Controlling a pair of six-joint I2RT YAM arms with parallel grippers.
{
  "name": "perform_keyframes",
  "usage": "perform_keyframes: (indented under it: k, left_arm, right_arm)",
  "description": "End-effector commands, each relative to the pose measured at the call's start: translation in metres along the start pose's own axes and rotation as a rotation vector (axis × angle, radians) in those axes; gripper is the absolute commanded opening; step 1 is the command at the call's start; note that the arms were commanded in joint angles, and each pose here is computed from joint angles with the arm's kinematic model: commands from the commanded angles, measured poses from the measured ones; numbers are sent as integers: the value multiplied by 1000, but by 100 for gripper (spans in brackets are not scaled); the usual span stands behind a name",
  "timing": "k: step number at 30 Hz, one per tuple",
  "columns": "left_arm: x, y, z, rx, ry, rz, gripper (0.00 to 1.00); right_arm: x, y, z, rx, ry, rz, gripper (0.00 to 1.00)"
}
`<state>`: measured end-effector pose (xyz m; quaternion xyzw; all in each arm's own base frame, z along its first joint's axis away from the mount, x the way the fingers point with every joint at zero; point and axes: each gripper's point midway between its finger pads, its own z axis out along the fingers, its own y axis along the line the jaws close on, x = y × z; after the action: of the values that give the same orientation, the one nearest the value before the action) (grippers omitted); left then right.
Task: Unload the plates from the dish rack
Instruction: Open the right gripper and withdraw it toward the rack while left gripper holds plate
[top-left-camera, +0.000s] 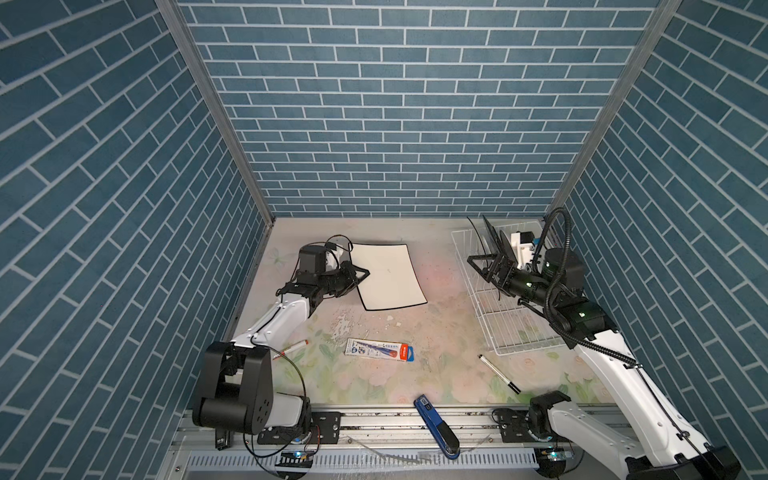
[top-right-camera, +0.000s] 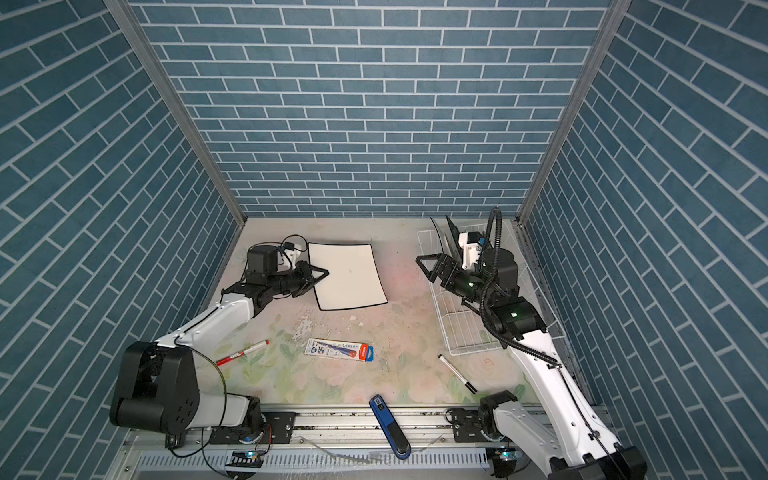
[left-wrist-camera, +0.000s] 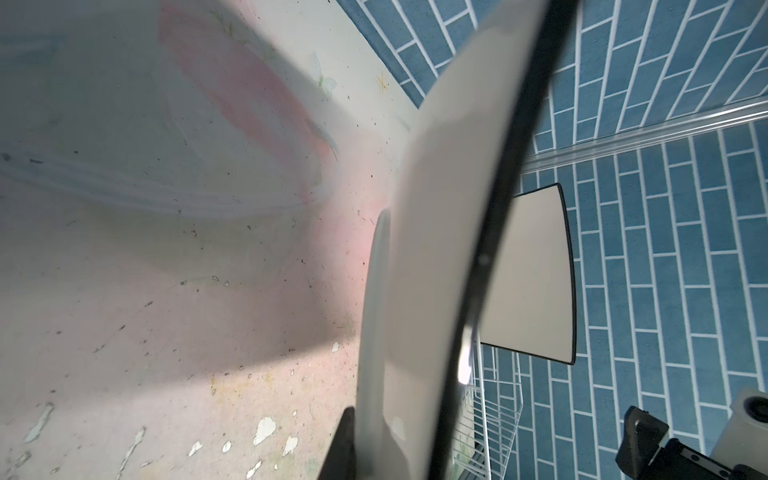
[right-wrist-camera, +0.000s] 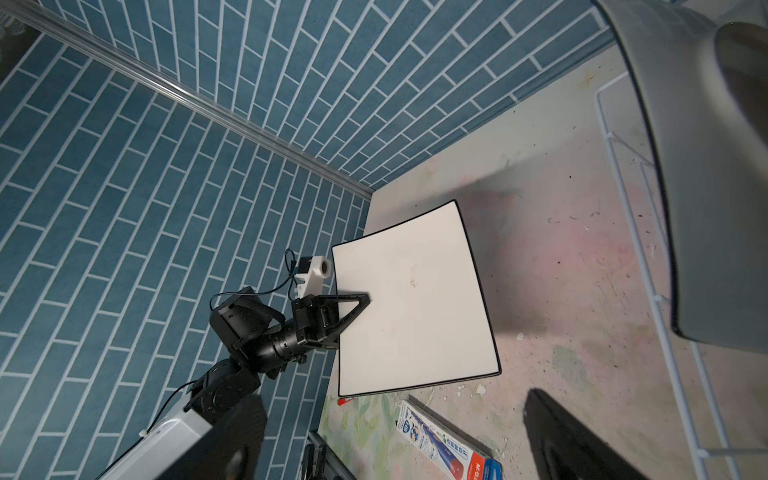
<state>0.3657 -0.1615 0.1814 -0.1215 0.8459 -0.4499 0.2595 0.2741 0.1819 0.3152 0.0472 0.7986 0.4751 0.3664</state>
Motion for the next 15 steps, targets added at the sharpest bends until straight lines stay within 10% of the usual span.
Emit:
perform_keyframes:
  k: [1,15]
  left_arm:
    - [-33,-47,-14,111,-81,144,0]
    - [-96,-24,3,60,-276,62,0]
  right_arm:
    - [-11,5,-18,43,-70,-8,98]
    - [-17,7,-43,95,-145,-31,98]
